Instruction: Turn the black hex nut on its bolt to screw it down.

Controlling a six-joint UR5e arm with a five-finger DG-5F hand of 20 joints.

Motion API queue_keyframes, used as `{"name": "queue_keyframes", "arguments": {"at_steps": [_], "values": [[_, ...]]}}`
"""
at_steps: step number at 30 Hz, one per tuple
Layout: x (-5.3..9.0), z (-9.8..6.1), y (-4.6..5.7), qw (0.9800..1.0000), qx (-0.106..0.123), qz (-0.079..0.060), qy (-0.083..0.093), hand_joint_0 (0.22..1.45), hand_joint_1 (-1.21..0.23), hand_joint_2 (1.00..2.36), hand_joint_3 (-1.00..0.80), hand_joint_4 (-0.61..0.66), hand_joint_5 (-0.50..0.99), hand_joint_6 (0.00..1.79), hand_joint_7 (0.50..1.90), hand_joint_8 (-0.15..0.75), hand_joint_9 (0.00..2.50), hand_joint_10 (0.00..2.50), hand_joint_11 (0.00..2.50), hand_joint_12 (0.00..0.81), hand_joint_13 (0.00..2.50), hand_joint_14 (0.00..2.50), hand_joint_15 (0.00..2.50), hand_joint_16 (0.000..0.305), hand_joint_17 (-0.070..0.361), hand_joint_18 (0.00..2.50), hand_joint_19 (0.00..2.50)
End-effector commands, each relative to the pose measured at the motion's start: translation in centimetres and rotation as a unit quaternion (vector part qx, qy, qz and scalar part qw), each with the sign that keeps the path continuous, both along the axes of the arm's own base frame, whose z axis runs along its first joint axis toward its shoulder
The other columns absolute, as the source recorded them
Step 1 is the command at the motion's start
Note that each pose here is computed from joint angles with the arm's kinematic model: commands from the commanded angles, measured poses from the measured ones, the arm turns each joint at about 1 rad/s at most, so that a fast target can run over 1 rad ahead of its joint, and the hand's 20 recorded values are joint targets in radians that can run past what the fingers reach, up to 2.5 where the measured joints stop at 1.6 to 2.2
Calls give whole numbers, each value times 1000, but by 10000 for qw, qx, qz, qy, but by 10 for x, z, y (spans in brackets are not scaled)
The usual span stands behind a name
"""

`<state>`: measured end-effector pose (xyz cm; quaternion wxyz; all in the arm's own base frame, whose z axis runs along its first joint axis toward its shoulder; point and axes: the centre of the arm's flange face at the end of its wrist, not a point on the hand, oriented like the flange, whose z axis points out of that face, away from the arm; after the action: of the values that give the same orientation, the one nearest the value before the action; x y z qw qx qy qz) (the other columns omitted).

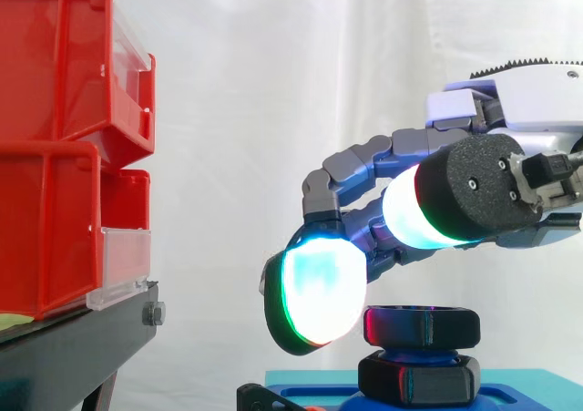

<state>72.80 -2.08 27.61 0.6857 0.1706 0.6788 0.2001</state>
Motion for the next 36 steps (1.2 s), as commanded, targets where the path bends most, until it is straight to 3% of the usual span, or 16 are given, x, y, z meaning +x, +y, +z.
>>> {"name": "queue_keyframes", "arguments": {"at_steps": [1,7,17,29,31,36], "values": [[0,0,1,9999,-98,55,-9,507,-438,1000,-500,211,-126,662,993,313,451,2,126,359,253,0,0,56,126,325,184],[0,0,4,9997,-178,184,-15,507,-438,1000,-500,219,-142,734,870,316,452,4,152,360,253,0,0,56,125,322,177],[-1,0,-2,9991,-191,375,-20,506,-437,1000,-500,231,-153,767,825,321,454,4,167,361,249,0,0,56,126,321,179],[-2,0,-21,9991,-201,375,-29,506,-438,1000,-500,231,-158,778,792,322,451,4,176,362,244,0,0,56,126,320,178],[-3,1,-30,9990,-201,390,-52,505,-438,1000,-500,237,-158,778,798,322,453,4,173,361,244,0,0,56,126,321,180],[-3,1,-40,9987,-203,450,-84,506,-439,1000,-500,240,-159,779,794,321,449,5,185,361,244,0,0,56,126,322,183]]}}
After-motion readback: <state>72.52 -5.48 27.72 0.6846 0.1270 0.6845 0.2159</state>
